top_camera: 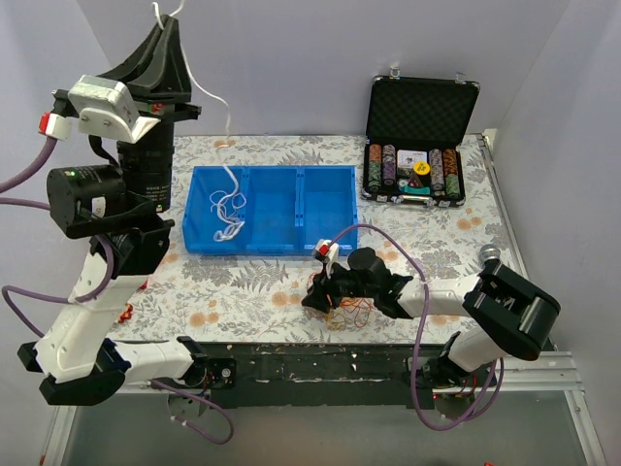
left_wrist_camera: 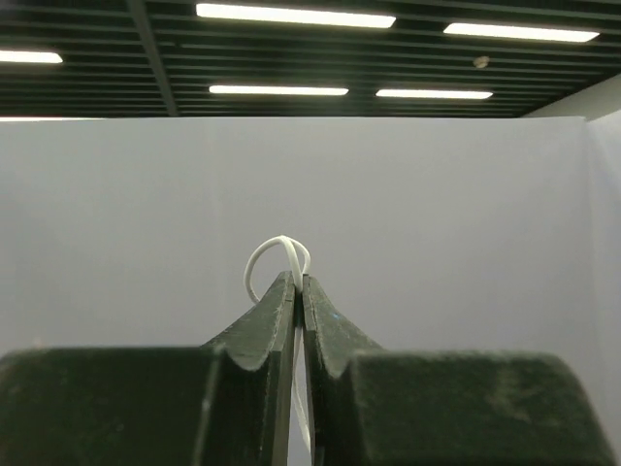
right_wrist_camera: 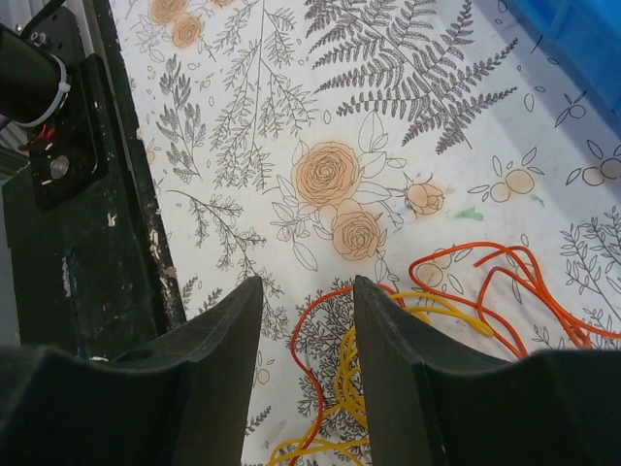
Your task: Untangle the cables
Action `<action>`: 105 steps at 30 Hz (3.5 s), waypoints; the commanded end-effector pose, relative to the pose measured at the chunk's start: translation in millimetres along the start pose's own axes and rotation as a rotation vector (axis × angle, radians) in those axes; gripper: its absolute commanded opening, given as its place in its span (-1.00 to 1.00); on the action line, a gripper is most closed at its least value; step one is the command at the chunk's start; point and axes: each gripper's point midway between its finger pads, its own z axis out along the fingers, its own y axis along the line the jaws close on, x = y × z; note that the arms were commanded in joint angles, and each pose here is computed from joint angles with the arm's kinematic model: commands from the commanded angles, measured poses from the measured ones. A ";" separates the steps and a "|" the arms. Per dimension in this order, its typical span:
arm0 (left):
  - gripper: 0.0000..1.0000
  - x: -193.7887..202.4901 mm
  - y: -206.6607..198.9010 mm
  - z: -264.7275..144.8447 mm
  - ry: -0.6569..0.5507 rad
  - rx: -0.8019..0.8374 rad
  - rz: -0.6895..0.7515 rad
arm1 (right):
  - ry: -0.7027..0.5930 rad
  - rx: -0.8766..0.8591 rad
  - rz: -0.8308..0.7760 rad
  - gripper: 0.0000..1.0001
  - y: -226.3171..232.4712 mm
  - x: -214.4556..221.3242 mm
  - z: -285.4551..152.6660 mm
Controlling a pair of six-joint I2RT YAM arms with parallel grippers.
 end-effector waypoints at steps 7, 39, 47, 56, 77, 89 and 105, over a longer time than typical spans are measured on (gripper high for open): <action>-0.92 42.5 28.9 -14.9 0.036 -0.188 0.233 | -0.051 0.002 -0.027 -0.01 4.2 -16.3 -6.2; -0.83 135.5 122.9 38.2 0.018 -0.348 0.158 | -0.077 0.026 -0.088 -0.05 8.0 -25.6 -27.6; -0.77 110.1 122.2 61.8 -0.096 -0.335 0.142 | -0.065 0.020 -0.088 -0.06 8.2 -24.3 -25.7; -0.76 93.7 120.3 89.3 -0.109 -0.318 0.116 | -0.063 0.018 -0.084 -0.06 8.4 -24.2 -24.7; 0.96 438.9 -37.1 -251.6 0.941 1.052 0.291 | -0.096 0.051 -0.072 -0.04 6.0 -26.6 -32.5; 0.96 483.2 -20.7 -314.1 1.135 1.404 0.418 | -0.095 0.063 -0.079 -0.04 3.5 -26.7 -36.8; 0.72 477.6 26.1 -318.4 1.350 1.547 0.540 | -0.095 0.070 -0.065 -0.05 -0.9 -29.0 -37.3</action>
